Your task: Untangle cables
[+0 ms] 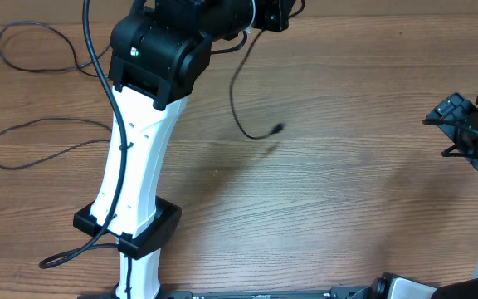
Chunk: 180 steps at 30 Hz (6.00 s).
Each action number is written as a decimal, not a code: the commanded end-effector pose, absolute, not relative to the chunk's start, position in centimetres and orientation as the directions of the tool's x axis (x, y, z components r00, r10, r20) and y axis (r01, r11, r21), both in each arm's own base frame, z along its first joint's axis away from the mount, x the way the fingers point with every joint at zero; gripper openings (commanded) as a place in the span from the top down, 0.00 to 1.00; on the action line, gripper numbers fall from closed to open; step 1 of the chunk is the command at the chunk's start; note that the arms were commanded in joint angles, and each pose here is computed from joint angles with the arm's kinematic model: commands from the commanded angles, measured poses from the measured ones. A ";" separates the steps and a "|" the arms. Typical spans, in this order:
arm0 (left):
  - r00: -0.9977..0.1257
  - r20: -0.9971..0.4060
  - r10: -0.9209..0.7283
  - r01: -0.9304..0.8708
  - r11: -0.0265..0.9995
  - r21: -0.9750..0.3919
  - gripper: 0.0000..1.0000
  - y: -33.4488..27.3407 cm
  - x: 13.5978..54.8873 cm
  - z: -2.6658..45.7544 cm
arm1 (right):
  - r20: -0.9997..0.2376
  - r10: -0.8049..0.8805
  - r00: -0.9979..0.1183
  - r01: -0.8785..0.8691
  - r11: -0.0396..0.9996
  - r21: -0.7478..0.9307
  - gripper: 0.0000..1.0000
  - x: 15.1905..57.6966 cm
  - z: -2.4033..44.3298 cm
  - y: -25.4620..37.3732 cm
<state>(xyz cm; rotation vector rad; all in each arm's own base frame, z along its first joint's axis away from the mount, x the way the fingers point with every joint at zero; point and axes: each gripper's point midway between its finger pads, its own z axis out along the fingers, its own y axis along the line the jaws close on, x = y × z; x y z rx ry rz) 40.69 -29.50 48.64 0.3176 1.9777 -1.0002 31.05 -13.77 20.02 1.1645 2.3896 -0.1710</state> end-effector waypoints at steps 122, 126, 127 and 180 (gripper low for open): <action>-0.571 -0.337 -0.749 -0.730 0.651 -0.209 0.95 0.4 23.5 31.0 | -0.497 0.704 -0.508 0.771 0.628 0.103 0.00 31.5 21.3 -14.3; -0.630 -0.322 -0.707 -0.689 0.700 -0.190 0.96 0.9 23.8 30.5 | -0.497 0.704 -0.508 0.771 0.628 0.103 0.00 31.5 21.3 -14.3; -0.675 -0.319 -0.665 -0.639 0.743 -0.197 0.96 0.3 24.0 30.6 | -0.497 0.704 -0.508 0.771 0.628 0.103 0.00 31.5 21.3 -14.3; -0.342 -0.471 -0.813 -0.903 0.424 -0.075 0.96 11.2 23.0 30.5 | -0.496 0.704 -0.508 0.771 0.629 0.103 0.00 31.5 21.3 -14.3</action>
